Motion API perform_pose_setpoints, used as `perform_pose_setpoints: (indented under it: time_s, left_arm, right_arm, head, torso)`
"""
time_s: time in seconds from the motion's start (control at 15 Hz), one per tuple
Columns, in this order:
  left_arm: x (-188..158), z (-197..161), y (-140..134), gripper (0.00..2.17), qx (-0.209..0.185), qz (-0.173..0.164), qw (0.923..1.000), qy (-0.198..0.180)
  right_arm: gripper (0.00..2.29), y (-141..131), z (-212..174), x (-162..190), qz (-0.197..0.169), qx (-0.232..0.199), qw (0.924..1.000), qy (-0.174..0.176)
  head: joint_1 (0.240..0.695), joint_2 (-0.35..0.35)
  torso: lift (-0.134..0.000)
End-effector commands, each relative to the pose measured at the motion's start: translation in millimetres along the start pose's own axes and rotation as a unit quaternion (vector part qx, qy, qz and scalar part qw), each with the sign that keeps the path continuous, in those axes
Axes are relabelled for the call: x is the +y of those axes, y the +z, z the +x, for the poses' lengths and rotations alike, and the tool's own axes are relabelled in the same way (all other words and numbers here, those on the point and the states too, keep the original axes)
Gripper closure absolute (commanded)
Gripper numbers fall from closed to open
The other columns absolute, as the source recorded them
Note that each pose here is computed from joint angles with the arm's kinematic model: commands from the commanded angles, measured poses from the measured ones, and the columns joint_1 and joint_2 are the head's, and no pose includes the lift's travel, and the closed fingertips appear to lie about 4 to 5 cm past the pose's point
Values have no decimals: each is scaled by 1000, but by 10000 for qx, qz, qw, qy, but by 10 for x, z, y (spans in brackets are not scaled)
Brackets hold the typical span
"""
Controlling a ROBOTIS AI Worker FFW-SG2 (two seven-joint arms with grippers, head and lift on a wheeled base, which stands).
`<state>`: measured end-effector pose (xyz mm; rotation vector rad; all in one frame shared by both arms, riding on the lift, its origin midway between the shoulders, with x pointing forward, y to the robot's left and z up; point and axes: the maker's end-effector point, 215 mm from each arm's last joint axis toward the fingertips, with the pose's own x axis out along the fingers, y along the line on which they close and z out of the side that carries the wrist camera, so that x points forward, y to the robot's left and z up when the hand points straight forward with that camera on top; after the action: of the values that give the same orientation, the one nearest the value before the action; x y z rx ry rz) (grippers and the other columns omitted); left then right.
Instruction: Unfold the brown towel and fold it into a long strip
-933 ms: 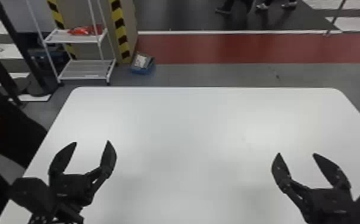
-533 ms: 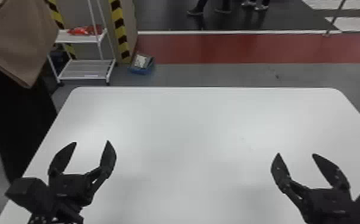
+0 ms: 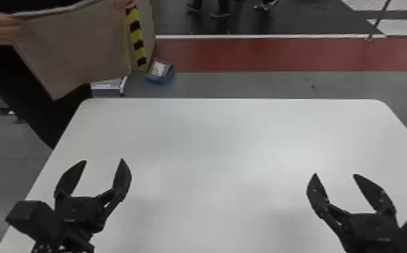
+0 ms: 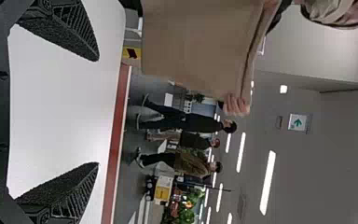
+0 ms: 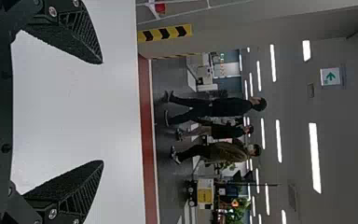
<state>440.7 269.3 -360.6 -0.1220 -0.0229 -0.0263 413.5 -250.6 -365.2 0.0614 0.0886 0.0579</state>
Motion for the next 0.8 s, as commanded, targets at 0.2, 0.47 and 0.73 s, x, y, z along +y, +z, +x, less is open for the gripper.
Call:
perform_pose_setpoints:
  time_s: [0.2, 0.47, 0.73]
  left_arm:
    - [-12, -5, 2, 76, 7, -4, 10000, -10]
    - [-21, -4, 0, 76, 17, -2, 10000, -22]
    - [-38, 0, 3, 76, 20, -10, 10000, -31]
  right_arm:
    - [127, 18, -10, 2, -21, -10, 10000, 9]
    - [127, 7, -24, -5, -22, 13, 10000, 7]
    - [127, 17, -27, -4, -36, 7, 10000, 16]
  head:
    - [695, 24]
    - [695, 22]
    - [695, 19]
  torso:
    - [-96]
    - [-96]
    - [-96]
